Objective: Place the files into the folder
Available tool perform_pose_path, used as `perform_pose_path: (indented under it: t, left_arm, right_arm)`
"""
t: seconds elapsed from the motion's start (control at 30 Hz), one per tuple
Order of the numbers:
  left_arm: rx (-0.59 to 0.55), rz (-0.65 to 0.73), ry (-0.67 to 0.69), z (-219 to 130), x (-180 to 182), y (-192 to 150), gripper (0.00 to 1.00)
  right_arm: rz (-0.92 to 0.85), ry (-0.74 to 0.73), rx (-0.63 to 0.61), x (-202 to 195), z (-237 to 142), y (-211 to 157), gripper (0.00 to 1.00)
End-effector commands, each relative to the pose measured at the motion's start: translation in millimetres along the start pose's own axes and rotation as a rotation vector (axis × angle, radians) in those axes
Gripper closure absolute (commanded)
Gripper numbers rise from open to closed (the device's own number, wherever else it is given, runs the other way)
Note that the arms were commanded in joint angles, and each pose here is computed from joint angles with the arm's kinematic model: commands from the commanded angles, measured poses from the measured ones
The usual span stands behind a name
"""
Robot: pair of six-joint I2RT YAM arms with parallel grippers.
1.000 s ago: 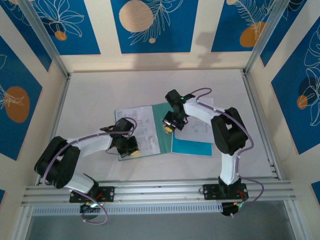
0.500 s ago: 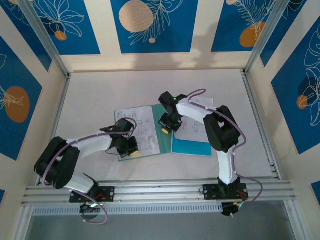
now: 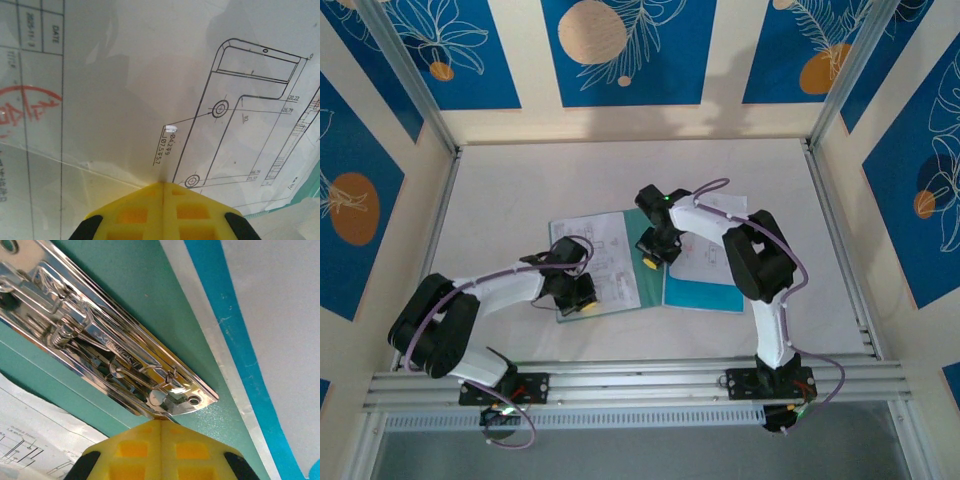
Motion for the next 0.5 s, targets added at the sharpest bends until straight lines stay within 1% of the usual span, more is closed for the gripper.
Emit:
perform_pose_path:
  t: [0.0,0.47]
  left_arm:
    - [0.016,-0.003,0.05,1.5,11.1,-7.4,1.0]
    - [0.004,-0.012,0.072,-2.2,17.0,-9.8,1.0]
  right_arm:
    - [0.015,-0.106,-0.015,-6.9,8.4,-3.6,1.0]
    - [-0.034,-0.327,-0.084,-25.7,29.4,1.1,1.0]
Point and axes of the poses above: each hand's point on the last joint's axis, 136 mm out from that joint toward the fingers, its own z axis out along the fingers, its own x axis along the line the jaws close on, y = z × x, the point moved 8 cm from there along -z, back along the fingers, and after that the axes turned 3 degrees about -z, right-handed, at the moved point
